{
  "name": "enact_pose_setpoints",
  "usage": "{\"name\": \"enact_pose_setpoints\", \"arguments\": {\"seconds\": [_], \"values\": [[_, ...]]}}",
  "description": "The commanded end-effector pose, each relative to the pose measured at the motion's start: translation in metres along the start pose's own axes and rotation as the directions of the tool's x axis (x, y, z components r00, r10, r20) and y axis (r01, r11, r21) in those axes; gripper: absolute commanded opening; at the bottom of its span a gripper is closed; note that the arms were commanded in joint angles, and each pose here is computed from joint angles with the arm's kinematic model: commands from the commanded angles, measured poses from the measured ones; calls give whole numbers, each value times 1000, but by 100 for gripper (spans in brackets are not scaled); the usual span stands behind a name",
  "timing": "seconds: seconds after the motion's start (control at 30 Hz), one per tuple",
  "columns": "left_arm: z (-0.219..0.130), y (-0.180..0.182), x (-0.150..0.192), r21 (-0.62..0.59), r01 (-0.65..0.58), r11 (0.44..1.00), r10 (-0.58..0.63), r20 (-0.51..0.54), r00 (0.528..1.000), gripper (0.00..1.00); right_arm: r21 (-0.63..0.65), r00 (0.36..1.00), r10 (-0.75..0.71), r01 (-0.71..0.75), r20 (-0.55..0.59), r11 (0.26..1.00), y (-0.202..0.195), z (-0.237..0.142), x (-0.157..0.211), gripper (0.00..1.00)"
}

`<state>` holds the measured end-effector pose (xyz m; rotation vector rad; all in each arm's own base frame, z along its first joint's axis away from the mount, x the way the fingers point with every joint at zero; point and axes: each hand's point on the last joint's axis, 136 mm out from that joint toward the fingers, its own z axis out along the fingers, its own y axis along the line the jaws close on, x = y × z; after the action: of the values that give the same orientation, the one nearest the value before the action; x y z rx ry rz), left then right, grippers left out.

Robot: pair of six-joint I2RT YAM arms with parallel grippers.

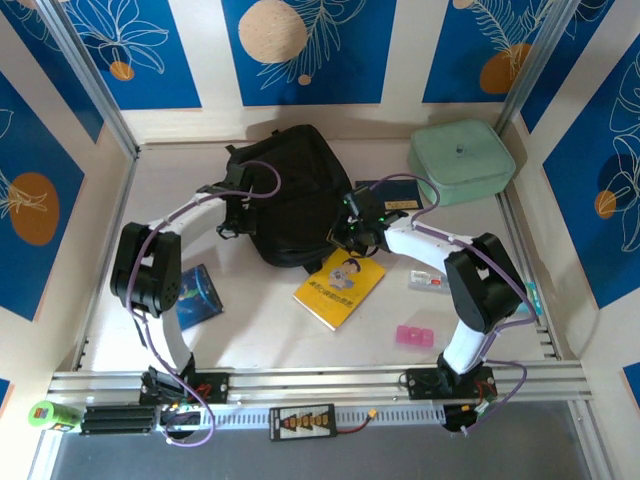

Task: Pack books, pencil case, and school supplies into a backpack

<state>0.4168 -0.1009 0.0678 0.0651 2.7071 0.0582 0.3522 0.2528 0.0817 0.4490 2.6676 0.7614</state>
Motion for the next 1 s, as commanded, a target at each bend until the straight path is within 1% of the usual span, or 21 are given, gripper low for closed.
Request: {"name": "enact_pose_setpoints", "arguments": {"seconds": [0.0, 0.03, 0.1, 0.17, 0.2, 0.3, 0.37, 0.43, 0.53, 0.6, 0.67, 0.77, 0.87, 0.97], "values": [[-21, 2, -19, 130, 11, 991, -28, 132, 991, 0, 35, 998, -1, -2, 68, 999, -13, -15, -14, 6], [-28, -10, -19, 209, -10, 978, -25, 162, 987, 0, 31, 998, 3, -5, 62, 1000, -13, -15, -14, 7], [-44, -34, -17, 351, -45, 935, -21, 184, 983, 0, 17, 999, 10, -10, 46, 1000, -10, -14, -12, 9], [-57, -51, -12, 436, -60, 898, -21, 178, 984, 0, -5, 999, 12, -12, 32, 1000, -4, -16, -12, 13], [-62, -58, -9, 467, -67, 882, -17, 174, 985, 0, -14, 999, 18, -17, 29, 1000, -2, -18, -12, 18], [-77, -73, 0, 496, -102, 863, 16, 175, 984, 0, -46, 998, 58, -58, 0, 997, 5, -25, -11, 34], [-83, -76, 2, 492, -111, 863, 23, 183, 983, 0, -68, 997, 81, -82, -20, 994, 11, -31, -7, 44], [-88, -77, 3, 487, -115, 866, 22, 191, 981, 0, -68, 994, 105, -107, -30, 992, 14, -37, 0, 55], [-91, -75, 4, 479, -107, 871, 13, 194, 981, 0, -58, 991, 131, -133, -30, 989, 19, -46, 11, 66], [-90, -75, 6, 475, -105, 874, 12, 194, 981, 0, -48, 987, 156, -158, -40, 986, 21, -48, 20, 71], [-89, -73, 9, 474, -98, 875, 8, 189, 982, 0, -49, 979, 191, -195, -69, 980, 25, -47, 30, 73], [-85, -72, 13, 465, -94, 880, 9, 181, 983, 0, -86, 965, 224, -237, -132, 968, 38, -42, 42, 73], [-82, -70, 17, 459, -88, 884, 8, 173, 985, 0, -156, 956, 233, -262, -180, 952, 58, -39, 46, 73], [-80, -69, 20, 458, -84, 885, 8, 166, 986, 0, -198, 945, 248, -290, -215, 936, 73, -38, 46, 73]]}}
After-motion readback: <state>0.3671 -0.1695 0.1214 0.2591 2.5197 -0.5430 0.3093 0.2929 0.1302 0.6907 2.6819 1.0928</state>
